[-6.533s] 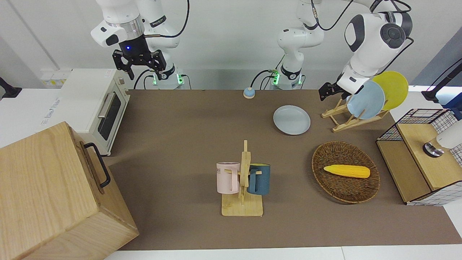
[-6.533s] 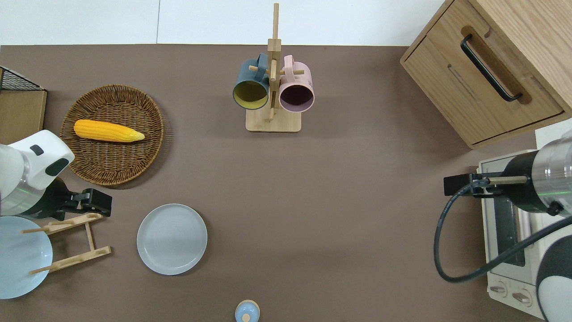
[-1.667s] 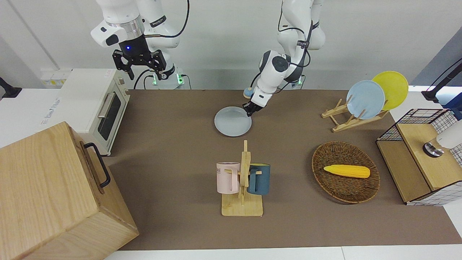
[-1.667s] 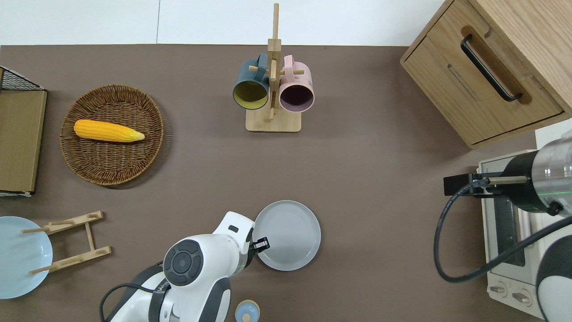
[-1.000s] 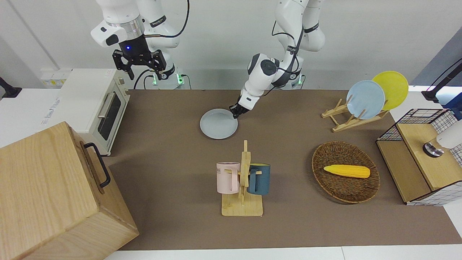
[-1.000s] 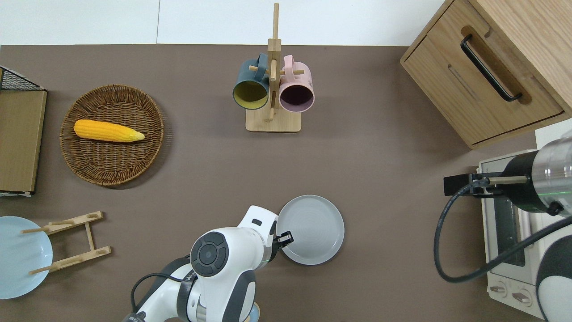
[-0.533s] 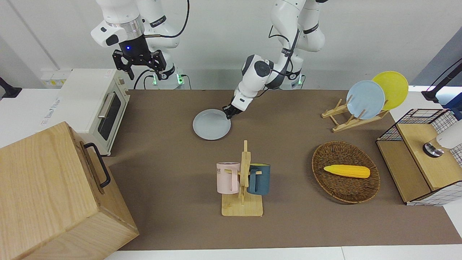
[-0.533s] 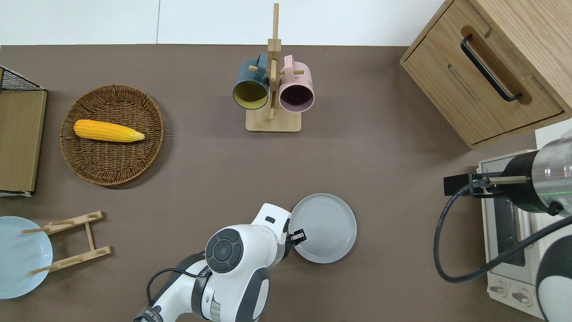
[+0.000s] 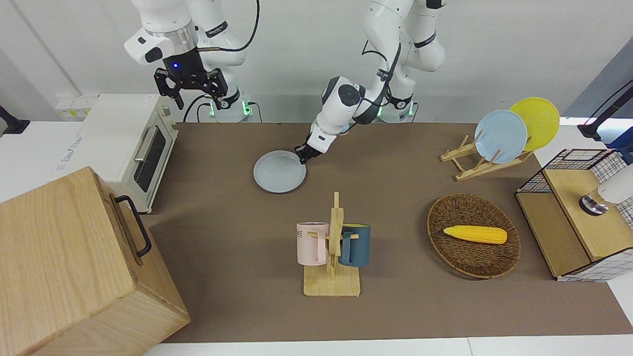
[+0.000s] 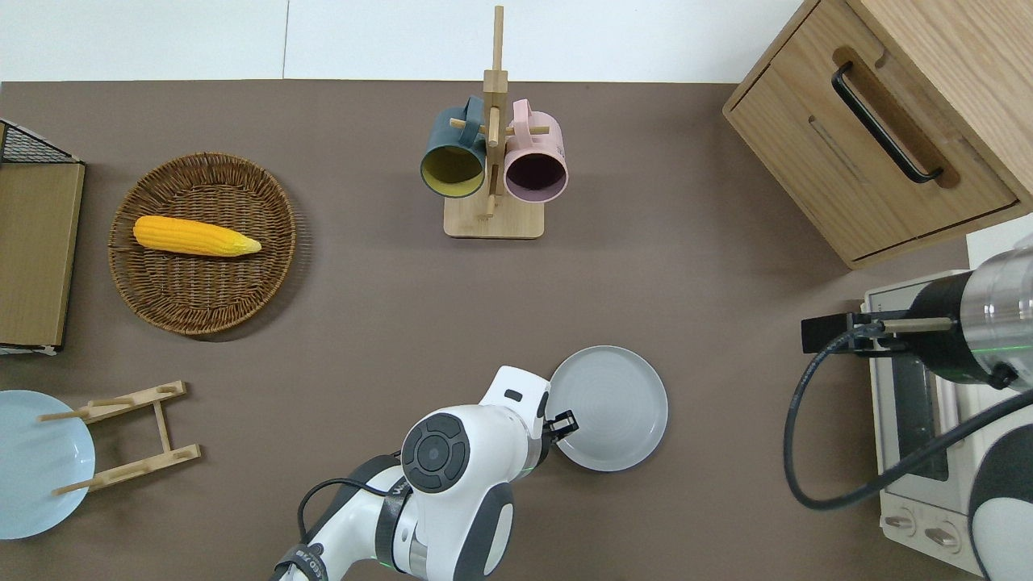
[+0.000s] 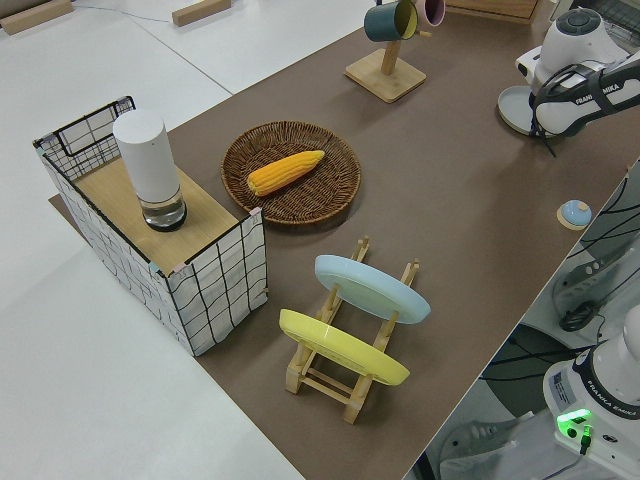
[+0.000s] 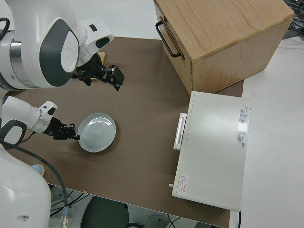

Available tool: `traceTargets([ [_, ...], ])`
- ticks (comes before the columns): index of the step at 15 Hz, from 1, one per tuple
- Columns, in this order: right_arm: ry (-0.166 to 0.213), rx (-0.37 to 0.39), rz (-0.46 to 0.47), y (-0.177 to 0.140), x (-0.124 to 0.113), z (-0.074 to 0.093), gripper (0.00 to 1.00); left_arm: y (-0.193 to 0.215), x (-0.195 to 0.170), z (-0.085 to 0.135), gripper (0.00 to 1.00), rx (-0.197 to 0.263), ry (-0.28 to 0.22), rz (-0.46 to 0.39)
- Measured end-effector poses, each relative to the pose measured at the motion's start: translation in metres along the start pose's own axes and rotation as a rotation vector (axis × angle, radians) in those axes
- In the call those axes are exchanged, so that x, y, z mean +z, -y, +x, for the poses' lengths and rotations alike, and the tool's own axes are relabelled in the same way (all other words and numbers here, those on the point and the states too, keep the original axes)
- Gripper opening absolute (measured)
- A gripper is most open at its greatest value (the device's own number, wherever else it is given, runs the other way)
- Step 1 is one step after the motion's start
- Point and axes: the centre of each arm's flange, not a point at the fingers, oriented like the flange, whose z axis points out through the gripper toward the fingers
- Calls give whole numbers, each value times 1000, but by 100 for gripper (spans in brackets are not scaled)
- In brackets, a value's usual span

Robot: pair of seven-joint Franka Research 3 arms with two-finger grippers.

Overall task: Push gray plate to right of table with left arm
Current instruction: 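Push the gray plate with the left gripper away from the basket, then lift the left gripper up and back from the gray plate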

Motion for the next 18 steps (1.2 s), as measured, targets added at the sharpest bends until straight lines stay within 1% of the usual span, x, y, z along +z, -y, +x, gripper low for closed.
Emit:
traceTargets([
  [1, 0, 0, 0, 0, 0, 0, 100, 0, 0, 0, 5, -4, 1, 0],
  [3, 0, 0, 0, 0, 0, 0, 100, -1, 2, -3, 20, -17, 4, 1],
  [7, 0, 0, 0, 0, 0, 0, 100, -13, -2, -14, 61, -50, 8, -15],
  [8, 0, 0, 0, 0, 0, 0, 100, -15, -5, -14, 71, -53, 7, -20],
  [9, 0, 0, 0, 0, 0, 0, 100, -16, -8, -14, 79, -54, 10, -20],
  [11, 0, 0, 0, 0, 0, 0, 100, -15, -18, -10, 99, -63, 25, -12],
  [12, 0, 0, 0, 0, 0, 0, 100, -12, -26, -3, 100, -73, 34, -6],
  [15, 0, 0, 0, 0, 0, 0, 100, 0, -64, 28, 100, -84, 72, 13],
  [16, 0, 0, 0, 0, 0, 0, 100, 6, -88, 45, 100, -74, 92, 25],
  [18, 0, 0, 0, 0, 0, 0, 100, 15, -120, 67, 100, -42, 105, 60],
])
